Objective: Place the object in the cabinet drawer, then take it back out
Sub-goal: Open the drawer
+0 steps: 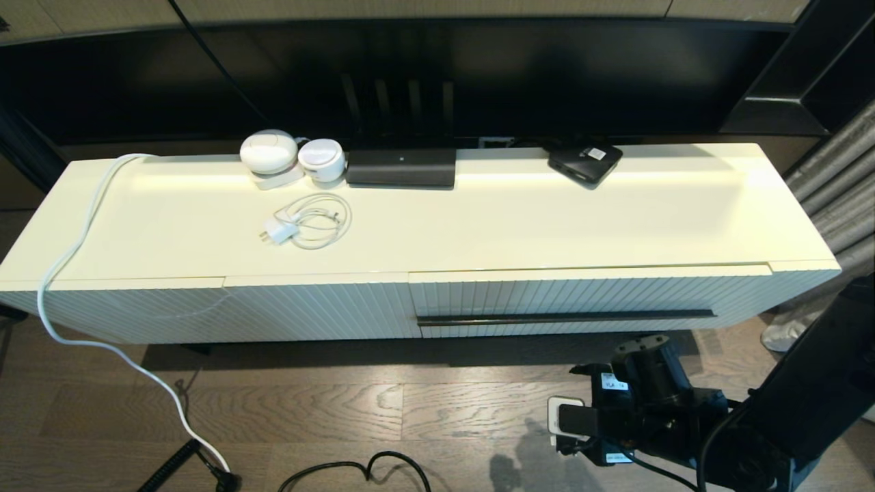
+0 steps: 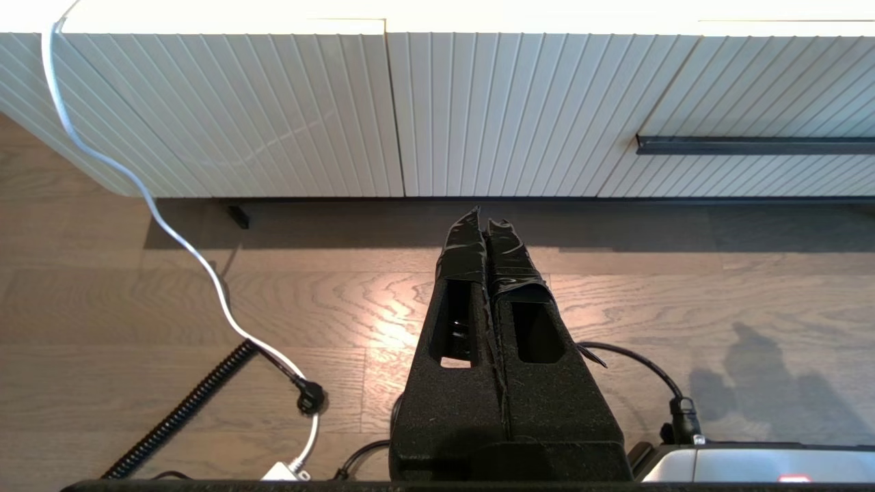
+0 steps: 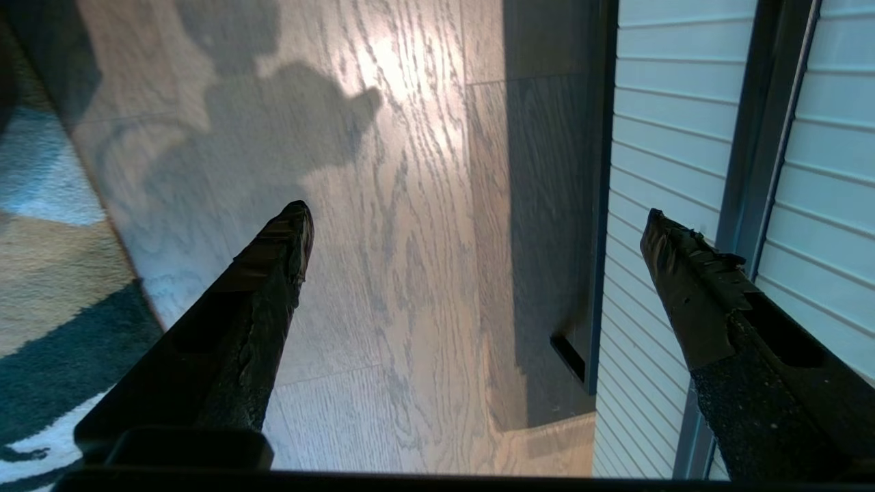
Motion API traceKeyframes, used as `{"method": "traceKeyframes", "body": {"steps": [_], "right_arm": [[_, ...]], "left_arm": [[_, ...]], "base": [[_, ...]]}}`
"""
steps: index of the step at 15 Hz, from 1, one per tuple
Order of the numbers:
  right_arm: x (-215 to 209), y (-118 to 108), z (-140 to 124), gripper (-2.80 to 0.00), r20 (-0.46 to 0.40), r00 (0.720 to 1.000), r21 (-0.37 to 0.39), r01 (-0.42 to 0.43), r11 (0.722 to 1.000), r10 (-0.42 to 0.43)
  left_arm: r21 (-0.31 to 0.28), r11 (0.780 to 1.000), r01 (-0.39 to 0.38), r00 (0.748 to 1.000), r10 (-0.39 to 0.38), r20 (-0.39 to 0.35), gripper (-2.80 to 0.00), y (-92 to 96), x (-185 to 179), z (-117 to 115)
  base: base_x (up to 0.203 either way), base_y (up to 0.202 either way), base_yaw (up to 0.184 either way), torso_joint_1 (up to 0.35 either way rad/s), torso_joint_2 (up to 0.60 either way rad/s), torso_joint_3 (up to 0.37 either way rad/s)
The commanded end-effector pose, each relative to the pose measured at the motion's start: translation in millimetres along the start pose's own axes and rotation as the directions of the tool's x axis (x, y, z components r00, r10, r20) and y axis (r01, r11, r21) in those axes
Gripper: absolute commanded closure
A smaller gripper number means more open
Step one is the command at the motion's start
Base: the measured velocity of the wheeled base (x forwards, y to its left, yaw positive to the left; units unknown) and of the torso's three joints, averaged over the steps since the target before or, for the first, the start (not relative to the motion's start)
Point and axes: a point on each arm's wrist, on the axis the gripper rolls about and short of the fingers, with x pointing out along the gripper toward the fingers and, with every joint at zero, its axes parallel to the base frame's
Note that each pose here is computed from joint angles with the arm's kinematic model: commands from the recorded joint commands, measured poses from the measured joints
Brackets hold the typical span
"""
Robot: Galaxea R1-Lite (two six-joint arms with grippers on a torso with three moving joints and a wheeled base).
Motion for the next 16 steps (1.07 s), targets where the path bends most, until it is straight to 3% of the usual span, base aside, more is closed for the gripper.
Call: {"method": "traceKeyframes", "body": {"steps": [1, 16], "right_arm": [[4.3, -1.2, -0.8, -2.8, -0.003, 1.0, -0.003, 0.003, 1.0, -0.003], [38.9, -24.0, 1.6, -2.8, 0.002, 0.998, 0.02, 0.061, 0.998, -0.061]], "left_arm": [[-0.001, 1.0, 0.0, 1.0, 0.0, 0.0, 0.0, 0.0, 0.1, 0.0], [-0.001, 1.0, 0.0, 1.0, 0.0, 0.0, 0.0, 0.0, 0.1, 0.0]], "base": [[0.0, 0.0, 0.0, 0.0, 0.0, 0.0], [0.0, 0.0, 0.0, 0.0, 0.0, 0.0]]}}
